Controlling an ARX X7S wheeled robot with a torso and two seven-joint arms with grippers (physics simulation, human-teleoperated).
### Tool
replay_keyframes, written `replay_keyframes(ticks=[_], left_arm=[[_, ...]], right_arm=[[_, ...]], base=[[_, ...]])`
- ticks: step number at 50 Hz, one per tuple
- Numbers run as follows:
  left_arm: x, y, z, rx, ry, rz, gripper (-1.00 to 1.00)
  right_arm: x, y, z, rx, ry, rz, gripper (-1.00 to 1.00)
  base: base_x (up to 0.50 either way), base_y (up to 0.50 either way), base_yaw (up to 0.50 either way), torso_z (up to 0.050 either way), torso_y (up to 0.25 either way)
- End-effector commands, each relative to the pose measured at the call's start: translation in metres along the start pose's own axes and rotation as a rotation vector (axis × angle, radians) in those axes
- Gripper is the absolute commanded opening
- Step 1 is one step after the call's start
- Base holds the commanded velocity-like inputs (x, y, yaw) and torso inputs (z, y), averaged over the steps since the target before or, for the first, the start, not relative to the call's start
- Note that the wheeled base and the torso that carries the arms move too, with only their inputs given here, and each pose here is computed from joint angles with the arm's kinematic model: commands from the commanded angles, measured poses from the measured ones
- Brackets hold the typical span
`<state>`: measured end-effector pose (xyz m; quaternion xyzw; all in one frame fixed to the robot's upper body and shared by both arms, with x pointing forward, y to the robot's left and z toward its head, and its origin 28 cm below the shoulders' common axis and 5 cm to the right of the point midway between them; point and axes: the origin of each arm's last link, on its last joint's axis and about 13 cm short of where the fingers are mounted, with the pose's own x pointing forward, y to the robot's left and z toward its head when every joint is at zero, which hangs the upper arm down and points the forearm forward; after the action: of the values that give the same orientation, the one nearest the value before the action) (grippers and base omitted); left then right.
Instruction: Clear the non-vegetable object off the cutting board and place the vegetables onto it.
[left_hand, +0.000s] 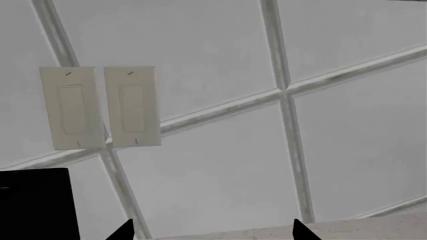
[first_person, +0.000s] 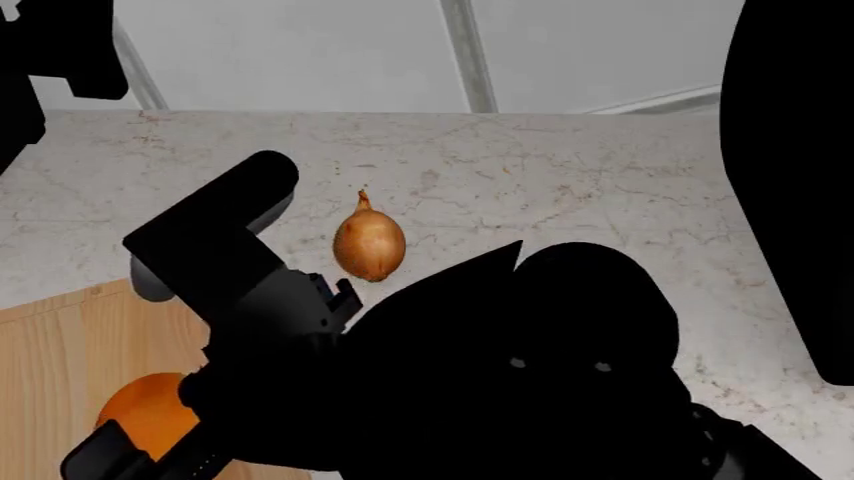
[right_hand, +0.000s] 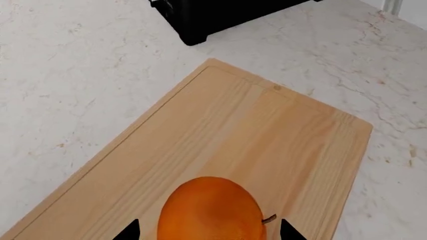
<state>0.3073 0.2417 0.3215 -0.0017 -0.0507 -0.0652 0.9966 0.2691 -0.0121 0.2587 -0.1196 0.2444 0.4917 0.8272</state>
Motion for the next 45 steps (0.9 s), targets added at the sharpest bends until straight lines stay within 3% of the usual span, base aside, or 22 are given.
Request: replay_keyframes(ticks=[1,29,30,39,45], left_arm=[[0.000,0.001,-0.001,-0.002,0.000,0.001,1.00],[0.001,0.003,-0.004,-0.016,0.003,0.005,1.00],[0.000,0.004,-0.003,-0.016,0.002,0.006,1.00],[-0.001,0.003,-0.003,-0.020,0.000,0.003,1.00],[-0.003,0.003,-0.001,-0.021,-0.004,0.004,1.00]], right_arm=[[0.009,-0.003,-0.006,0.019,0.027,0.021,1.00],[0.023,-0.005,-0.030,0.046,0.113,0.039,1.00],[0.022,-0.005,-0.029,0.039,0.107,0.031,-1.00],[0.015,-0.002,-0.028,0.001,0.118,0.006,-1.00],[-0.004,0.001,-0.007,-0.047,0.076,-0.034,-1.00]], base=[[0.00,0.00,0.00,0.000,0.000],[0.00,0.00,0.00,0.000,0.000],[0.00,0.00,0.00,0.000,0.000],[0.00,0.00,0.00,0.000,0.000],[0.00,0.00,0.00,0.000,0.000]])
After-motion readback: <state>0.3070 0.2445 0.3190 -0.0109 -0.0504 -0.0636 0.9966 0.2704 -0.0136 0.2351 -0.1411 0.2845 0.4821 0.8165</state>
